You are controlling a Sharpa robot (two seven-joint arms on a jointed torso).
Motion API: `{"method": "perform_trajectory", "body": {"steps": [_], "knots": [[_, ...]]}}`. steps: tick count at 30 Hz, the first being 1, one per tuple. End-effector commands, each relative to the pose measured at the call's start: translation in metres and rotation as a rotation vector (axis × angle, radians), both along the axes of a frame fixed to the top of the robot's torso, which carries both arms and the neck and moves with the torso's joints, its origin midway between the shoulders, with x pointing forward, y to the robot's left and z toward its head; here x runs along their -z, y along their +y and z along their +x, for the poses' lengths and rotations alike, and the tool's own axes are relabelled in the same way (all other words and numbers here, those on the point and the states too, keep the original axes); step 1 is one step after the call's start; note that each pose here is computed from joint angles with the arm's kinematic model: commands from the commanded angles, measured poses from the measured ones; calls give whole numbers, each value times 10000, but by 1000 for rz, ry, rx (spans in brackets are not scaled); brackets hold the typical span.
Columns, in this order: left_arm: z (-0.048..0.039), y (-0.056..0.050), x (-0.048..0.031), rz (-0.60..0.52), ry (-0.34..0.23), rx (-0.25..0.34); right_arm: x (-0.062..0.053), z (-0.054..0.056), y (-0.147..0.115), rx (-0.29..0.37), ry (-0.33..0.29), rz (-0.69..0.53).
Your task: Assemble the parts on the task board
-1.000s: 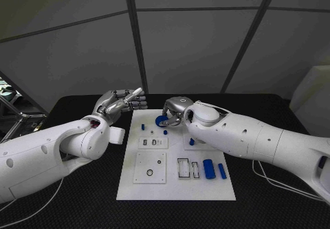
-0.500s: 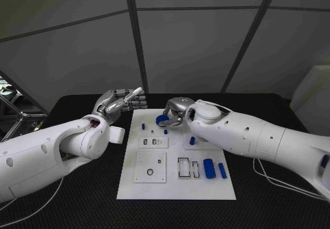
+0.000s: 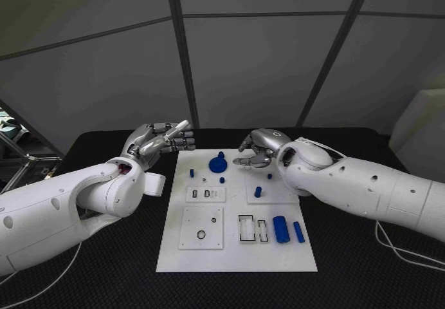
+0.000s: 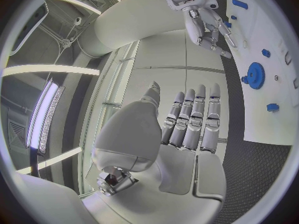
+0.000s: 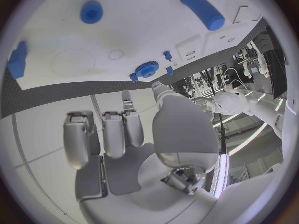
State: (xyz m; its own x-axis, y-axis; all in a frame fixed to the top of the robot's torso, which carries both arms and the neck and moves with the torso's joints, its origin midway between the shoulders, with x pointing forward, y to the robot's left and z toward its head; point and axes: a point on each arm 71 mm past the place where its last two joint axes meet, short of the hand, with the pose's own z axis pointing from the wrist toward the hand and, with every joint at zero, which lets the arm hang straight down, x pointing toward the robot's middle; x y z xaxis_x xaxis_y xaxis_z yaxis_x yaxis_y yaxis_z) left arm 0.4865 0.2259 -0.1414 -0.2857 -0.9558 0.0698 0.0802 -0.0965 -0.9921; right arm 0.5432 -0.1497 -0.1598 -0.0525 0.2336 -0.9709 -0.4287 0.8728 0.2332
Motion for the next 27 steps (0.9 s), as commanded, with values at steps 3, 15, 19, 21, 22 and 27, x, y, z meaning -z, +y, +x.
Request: {"method": "perform_trajectory", "body": {"steps": [3, 15, 19, 21, 22, 27], "knots": [[-7, -2, -17, -1, -6, 11, -85, -62, -377, -27, 28, 209], [0, -8, -10, -1, -4, 14, -51, -82, -1242, 38, 109, 241], [7, -10, -5, -2, -3, 15, -8, -56, -1334, 53, 123, 233], [10, -12, -3, -2, -3, 15, 30, -45, -1359, 57, 132, 223], [11, -12, -2, -2, -3, 16, 48, -39, -1366, 58, 135, 219], [18, -10, 3, -2, -2, 15, 109, -4, -1379, 70, 146, 206]]}}
